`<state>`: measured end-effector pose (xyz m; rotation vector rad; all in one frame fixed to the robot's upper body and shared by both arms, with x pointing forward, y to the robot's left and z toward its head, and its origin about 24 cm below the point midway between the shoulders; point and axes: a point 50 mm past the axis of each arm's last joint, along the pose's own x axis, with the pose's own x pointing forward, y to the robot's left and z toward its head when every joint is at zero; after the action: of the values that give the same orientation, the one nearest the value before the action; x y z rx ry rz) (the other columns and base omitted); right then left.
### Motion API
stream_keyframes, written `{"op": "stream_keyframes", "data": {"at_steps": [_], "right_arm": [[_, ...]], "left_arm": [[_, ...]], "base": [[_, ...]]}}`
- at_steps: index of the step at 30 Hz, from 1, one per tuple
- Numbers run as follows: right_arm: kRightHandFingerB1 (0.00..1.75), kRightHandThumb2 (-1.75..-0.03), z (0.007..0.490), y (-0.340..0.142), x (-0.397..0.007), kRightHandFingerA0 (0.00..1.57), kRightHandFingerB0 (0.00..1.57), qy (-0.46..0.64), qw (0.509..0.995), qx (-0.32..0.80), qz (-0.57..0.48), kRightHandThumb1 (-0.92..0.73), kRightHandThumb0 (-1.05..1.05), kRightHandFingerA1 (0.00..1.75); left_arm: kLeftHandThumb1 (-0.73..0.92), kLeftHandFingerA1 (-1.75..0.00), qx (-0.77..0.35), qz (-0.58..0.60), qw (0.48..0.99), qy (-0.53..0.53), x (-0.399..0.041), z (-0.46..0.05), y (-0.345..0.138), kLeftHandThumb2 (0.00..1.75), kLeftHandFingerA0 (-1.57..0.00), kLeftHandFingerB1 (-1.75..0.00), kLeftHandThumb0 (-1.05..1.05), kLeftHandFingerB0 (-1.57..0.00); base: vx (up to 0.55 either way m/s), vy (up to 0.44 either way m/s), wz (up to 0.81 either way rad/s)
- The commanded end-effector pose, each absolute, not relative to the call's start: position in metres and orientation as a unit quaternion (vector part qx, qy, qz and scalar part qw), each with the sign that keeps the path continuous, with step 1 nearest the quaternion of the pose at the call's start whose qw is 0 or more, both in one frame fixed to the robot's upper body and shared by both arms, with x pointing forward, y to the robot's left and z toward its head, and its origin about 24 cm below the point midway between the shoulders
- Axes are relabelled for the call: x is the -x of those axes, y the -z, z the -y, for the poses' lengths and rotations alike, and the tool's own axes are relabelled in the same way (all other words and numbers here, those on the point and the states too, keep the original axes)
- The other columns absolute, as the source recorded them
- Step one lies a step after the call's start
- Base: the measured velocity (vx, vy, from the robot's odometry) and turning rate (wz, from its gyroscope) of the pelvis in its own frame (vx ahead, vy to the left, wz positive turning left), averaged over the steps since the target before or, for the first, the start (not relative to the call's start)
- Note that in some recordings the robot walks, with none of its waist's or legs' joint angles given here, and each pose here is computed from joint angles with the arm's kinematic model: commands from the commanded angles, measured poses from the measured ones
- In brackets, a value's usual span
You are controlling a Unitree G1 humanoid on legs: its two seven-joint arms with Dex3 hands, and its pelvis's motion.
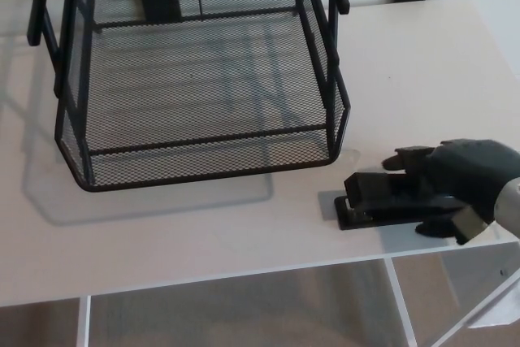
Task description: The robot walks towards a desk on which a file tray is kept in the middle and a stapler is kept to its right. The robot lifts the stapler using its right hand and places it on the file tray.
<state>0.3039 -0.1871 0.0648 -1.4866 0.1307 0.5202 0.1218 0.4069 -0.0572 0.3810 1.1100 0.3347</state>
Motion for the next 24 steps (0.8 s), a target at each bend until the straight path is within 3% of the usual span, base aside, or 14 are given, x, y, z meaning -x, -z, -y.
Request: {"op": "stream_keyframes", "data": {"at_steps": [1, 3, 4, 7, 10, 12, 14, 15, 16, 18, 19, 21, 22, 24], "right_arm": [[0.4, -0.61, 0.201, -0.037, -0.286, 0.95, 0.52, -0.176, 0.65, 0.739, 0.024, -0.71, -0.32, 1.39], [0.49, -0.63, 0.196, -0.037, -0.281, 0.9, 0.72, -0.15, 0.645, 0.742, 0.102, -0.69, -0.19, 1.67], [0.58, -0.66, 0.194, -0.037, -0.28, 0.87, 0.88, -0.145, 0.652, 0.732, 0.137, -0.64, -0.17, 1.52], [0.79, -0.72, 0.193, -0.036, -0.276, 0.87, 0.98, -0.126, 0.654, 0.72, 0.195, -0.64, -0.16, 1.49], [0.84, -0.72, 0.194, -0.036, -0.275, 0.88, 0.95, -0.119, 0.653, 0.72, 0.202, -0.64, -0.17, 1.5], [1.25, -0.76, 0.195, -0.033, -0.272, 0.92, 0.89, -0.108, 0.655, 0.717, 0.212, -0.55, -0.14, 1.57], [1.17, -0.77, 0.195, -0.032, -0.27, 0.96, 0.94, -0.098, 0.665, 0.707, 0.22, -0.53, -0.14, 1.57], [0.86, -0.76, 0.197, -0.03, -0.268, 1.0, 0.96, -0.106, 0.675, 0.699, 0.212, -0.57, -0.17, 1.46], [0.96, -0.79, 0.197, -0.029, -0.268, 1.0, 0.97, -0.106, 0.675, 0.699, 0.213, -0.57, -0.17, 1.52], [0.96, -0.82, 0.199, -0.027, -0.267, 1.02, 0.97, -0.104, 0.677, 0.697, 0.21, -0.58, -0.19, 1.47], [1.18, -0.86, 0.199, -0.025, -0.265, 1.0, 0.91, -0.105, 0.682, 0.694, 0.205, -0.6, -0.16, 1.57], [1.05, -0.83, 0.199, -0.024, -0.264, 0.99, 0.95, -0.104, 0.684, 0.692, 0.205, -0.58, -0.19, 1.51], [1.25, -0.84, 0.199, -0.023, -0.264, 0.97, 0.9, -0.1, 0.686, 0.69, 0.208, -0.58, -0.16, 1.62], [1.21, -1.0, 0.198, -0.021, -0.263, 1.2, 1.02, -0.09, 0.687, 0.689, 0.211, -0.48, -0.18, 1.34]], "left_arm": [[0.62, -0.7, -0.195, -0.525, 0.815, -0.149, -0.122, -0.409, 0.056, 1.31, -0.07, -0.66, -0.6, -0.01], [0.74, -0.85, -0.203, -0.526, 0.814, -0.142, -0.125, -0.407, 0.057, 1.3, -0.25, -0.75, -1.05, -0.12], [0.62, -0.69, -0.214, -0.53, 0.809, -0.14, -0.125, -0.407, 0.057, 1.31, -0.07, -0.65, -0.59, 0.0], [0.63, -0.69, -0.22, -0.53, 0.809, -0.13, -0.126, -0.407, 0.057, 1.32, -0.06, -0.65, -0.59, 0.0], [0.92, -0.92, -0.218, -0.529, 0.81, -0.132, -0.127, -0.405, 0.058, 0.95, -0.22, -0.79, -0.99, -0.06], [0.77, -0.85, -0.215, -0.532, 0.808, -0.134, -0.127, -0.405, 0.059, 1.32, -0.26, -0.71, -1.05, -0.07], [0.75, -0.84, -0.204, -0.532, 0.81, -0.14, -0.126, -0.405, 0.059, 1.31, -0.23, -0.72, -1.05, -0.08], [0.92, -0.92, -0.215, -0.527, 0.812, -0.127, -0.126, -0.405, 0.059, 0.9, -0.2, -0.82, -1.03, -0.08], [0.75, -0.85, -0.213, -0.528, 0.812, -0.129, -0.126, -0.405, 0.059, 1.31, -0.25, -0.74, -1.05, -0.1], [0.62, -0.68, -0.219, -0.529, 0.81, -0.128, -0.126, -0.405, 0.059, 1.33, -0.02, -0.67, -0.64, 0.0], [0.63, -0.68, -0.231, -0.53, 0.807, -0.122, -0.126, -0.404, 0.059, 1.33, -0.02, -0.67, -0.62, 0.0], [0.58, -0.68, -0.218, -0.533, 0.807, -0.131, -0.126, -0.404, 0.06, 1.29, -0.06, -0.64, -0.58, 0.0], [0.76, -0.85, -0.217, -0.533, 0.807, -0.131, -0.126, -0.404, 0.06, 1.31, -0.27, -0.74, -1.05, -0.11], [0.75, -0.87, -0.232, -0.531, 0.806, -0.12, -0.126, -0.404, 0.06, 1.3, -0.3, -0.78, -1.05, -0.16]], "base": [[0.0, 0.0, 0.0], [0.0, 0.0, 0.0], [0.0, 0.0, 0.0], [0.0, 0.0, 0.0], [0.0, 0.0, 0.0], [0.0, 0.0, 0.0], [0.0, 0.0, 0.0], [0.0, 0.0, 0.0], [0.0, 0.0, 0.0], [0.0, 0.0, 0.0], [0.0, 0.0, 0.0], [0.0, 0.0, 0.0], [0.0, 0.0, 0.0], [0.0, 0.0, 0.0]]}}
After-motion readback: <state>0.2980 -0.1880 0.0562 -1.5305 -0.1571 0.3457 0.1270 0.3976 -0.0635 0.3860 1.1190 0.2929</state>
